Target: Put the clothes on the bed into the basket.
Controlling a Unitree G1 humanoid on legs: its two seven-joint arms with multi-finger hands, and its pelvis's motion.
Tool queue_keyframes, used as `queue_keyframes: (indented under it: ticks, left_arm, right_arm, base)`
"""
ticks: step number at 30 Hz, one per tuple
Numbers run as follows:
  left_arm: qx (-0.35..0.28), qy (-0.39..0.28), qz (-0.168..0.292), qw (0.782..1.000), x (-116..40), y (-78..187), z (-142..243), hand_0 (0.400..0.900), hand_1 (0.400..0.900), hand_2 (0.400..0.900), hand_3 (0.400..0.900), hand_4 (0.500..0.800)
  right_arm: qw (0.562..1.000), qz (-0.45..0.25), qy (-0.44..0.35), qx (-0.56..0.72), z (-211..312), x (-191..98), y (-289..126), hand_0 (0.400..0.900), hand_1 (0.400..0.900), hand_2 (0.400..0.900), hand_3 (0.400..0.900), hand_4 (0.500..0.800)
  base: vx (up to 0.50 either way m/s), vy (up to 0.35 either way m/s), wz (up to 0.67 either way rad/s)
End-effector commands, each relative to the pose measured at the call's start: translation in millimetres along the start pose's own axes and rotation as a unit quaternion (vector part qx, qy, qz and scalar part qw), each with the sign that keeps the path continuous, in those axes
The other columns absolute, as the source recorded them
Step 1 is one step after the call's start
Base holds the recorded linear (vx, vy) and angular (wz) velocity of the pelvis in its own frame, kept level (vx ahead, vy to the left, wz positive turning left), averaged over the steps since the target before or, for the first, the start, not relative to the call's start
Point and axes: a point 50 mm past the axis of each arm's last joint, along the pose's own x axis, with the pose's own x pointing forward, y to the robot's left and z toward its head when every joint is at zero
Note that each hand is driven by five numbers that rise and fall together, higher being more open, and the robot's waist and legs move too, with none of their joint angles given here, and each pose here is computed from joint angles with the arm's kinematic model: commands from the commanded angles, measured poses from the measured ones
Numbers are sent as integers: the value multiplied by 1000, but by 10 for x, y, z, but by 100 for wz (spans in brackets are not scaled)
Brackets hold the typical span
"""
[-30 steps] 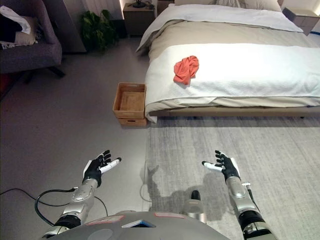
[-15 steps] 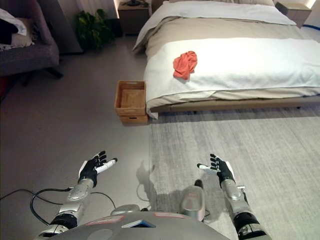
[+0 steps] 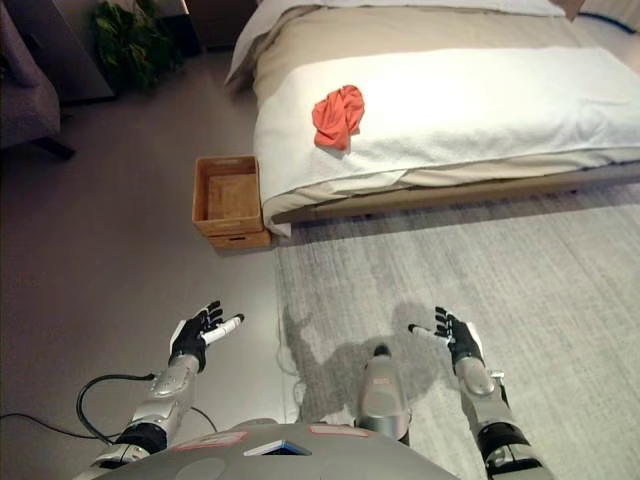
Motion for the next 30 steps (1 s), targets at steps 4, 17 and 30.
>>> queue_keyframes:
  ticks: [4,17,30]
  left_arm:
    - [-33,-147,4,989,193,-46,833,900,900,900,900,800]
    - [-34,-167,-22,985,274,-254,1113,900,900,900,900,800]
    - [-63,-137,13,989,253,-95,856,900,900,900,900,800]
  right_arm:
    - [988,-49,-141,25,726,126,-242,900,900,900,900,800]
    - [987,-74,-135,43,744,171,-274,900,900,900,900,800]
    - [986,-62,-153,29,834,190,-169,900,900,900,900,800]
  base:
    - [143,-145,29]
    - [175,-189,0]
    - [243,119,-50]
